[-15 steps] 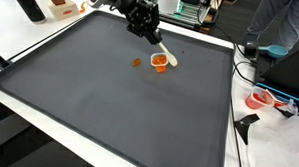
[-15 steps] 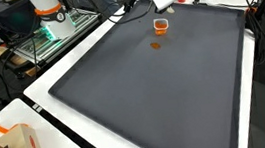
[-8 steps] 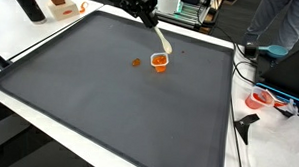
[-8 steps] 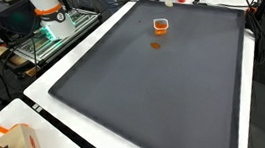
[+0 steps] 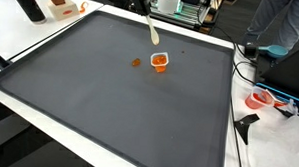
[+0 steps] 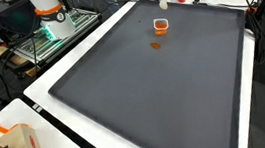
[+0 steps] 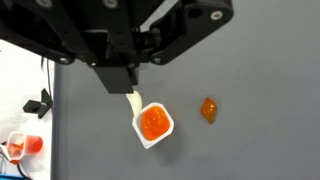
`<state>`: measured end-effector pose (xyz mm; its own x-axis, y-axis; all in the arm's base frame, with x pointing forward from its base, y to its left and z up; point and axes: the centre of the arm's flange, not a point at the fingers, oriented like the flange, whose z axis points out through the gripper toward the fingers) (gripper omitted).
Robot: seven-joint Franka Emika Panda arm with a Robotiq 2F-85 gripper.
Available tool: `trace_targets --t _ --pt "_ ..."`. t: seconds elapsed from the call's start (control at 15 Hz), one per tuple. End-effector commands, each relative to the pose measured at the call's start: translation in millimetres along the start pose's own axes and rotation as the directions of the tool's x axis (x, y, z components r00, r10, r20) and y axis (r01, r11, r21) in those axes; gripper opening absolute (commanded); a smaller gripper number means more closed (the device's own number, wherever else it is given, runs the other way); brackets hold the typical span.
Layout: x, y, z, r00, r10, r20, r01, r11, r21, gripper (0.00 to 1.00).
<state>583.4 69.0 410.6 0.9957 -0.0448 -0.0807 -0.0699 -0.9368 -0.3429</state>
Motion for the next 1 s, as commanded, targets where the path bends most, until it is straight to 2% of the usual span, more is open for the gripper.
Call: trace_targets --t 0.0,0.8,0.87,0.93 --pt "-5.5 -12.7 -7.2 1.000 0.014 0.023 -0.011 0.995 -0.097 0.03" --pt "-7.6 -33.9 -10.8 1.000 -0.029 0.010 0.030 0.977 -0.212 0.03" --pt "-2.7 -30.0 -6.9 0.999 -0.035 0.009 0.036 0.983 -0.178 0.12" --pt "-2.8 -30.5 -6.8 0.999 -0.038 0.009 0.039 0.982 -0.183 0.12"
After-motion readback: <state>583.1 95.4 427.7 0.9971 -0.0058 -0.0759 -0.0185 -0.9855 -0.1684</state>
